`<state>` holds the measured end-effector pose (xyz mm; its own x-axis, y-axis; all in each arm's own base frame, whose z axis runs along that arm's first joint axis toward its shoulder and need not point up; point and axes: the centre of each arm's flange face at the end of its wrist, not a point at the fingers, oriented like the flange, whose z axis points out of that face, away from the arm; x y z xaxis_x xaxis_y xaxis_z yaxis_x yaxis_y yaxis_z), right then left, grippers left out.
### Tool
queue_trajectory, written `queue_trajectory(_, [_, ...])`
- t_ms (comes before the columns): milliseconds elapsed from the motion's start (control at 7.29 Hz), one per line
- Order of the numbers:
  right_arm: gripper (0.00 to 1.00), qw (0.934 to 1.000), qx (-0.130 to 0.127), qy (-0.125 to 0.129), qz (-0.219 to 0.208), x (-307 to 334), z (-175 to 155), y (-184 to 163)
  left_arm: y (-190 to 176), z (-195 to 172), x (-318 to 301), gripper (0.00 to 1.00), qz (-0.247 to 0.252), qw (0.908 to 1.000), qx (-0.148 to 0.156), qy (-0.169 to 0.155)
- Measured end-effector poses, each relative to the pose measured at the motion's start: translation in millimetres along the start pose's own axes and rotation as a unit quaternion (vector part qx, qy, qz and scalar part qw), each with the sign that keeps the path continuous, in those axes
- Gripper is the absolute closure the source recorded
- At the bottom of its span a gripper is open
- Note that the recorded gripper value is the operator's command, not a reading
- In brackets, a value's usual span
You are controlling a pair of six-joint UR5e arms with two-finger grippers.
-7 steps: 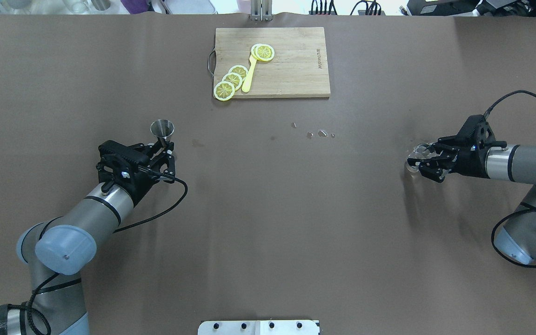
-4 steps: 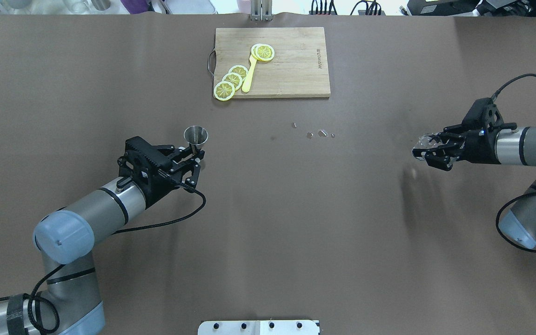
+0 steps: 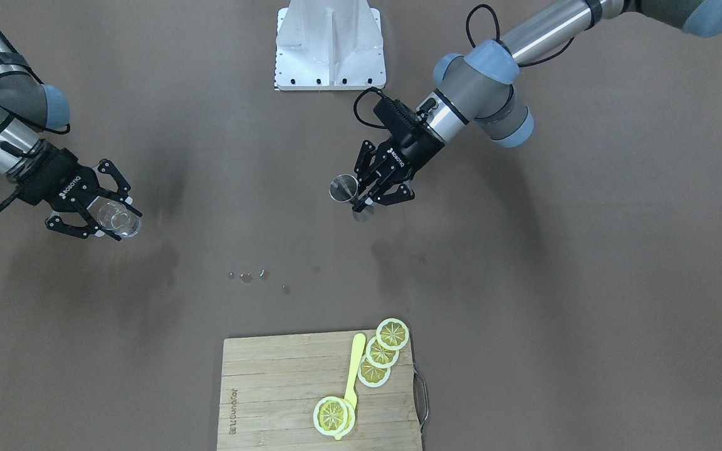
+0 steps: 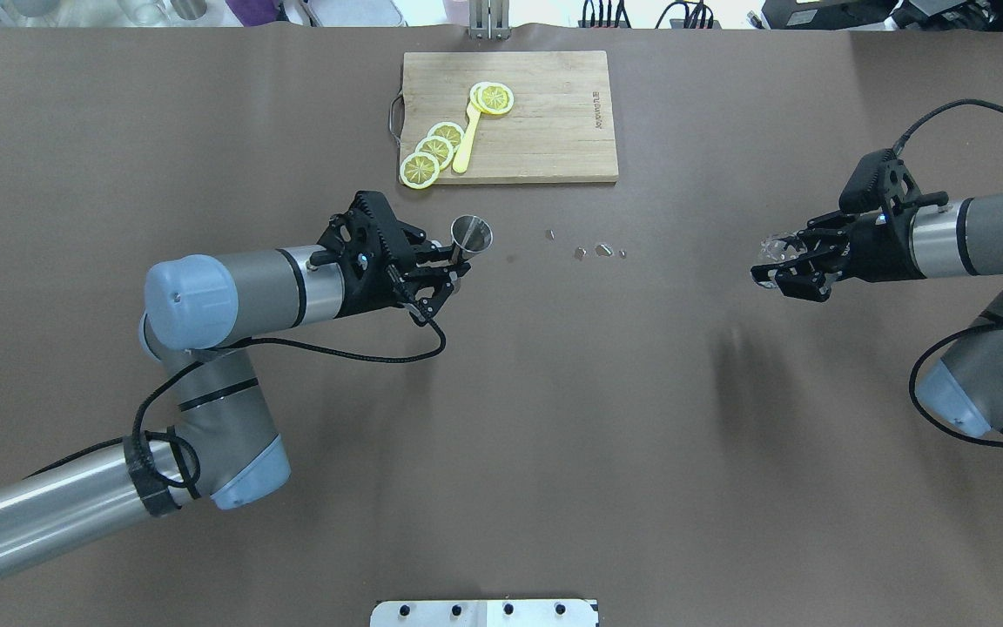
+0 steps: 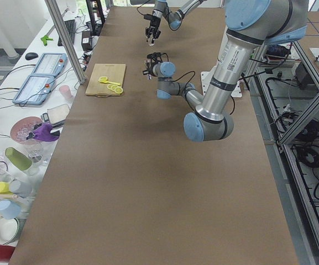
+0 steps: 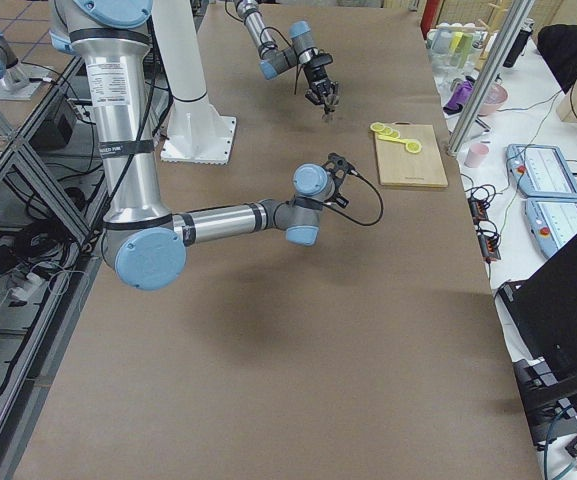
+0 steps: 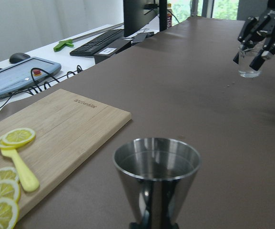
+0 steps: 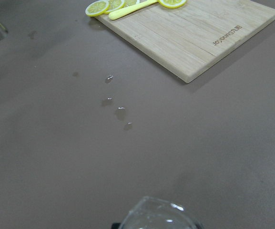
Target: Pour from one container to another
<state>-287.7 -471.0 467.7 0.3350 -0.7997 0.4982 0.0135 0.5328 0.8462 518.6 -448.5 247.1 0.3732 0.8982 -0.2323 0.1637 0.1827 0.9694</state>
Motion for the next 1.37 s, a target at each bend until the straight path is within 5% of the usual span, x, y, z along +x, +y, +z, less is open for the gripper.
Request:
queue_trajectory(274, [1.00, 0.9997, -0.001, -0.009, -0.023, -1.3, -4.4, -5.4, -13.2, 33.0, -0.3, 1.00, 0.018, 0.9989, -0.010, 0.043])
queue_trajectory(960, [1.00, 0.9968, -0.050, -0.005, -0.062, -68.3, 8.2, -102.0, -51.1, 85.2, 17.2, 1.00, 0.029, 0.9977, 0.000, 0.062])
queue_trajectory(1372, [1.00, 0.9921, -0.079, -0.002, -0.097, -96.5, 5.2, -123.5, -63.2, 107.3, 48.1, 1.00, 0.030, 0.9964, 0.001, 0.079])
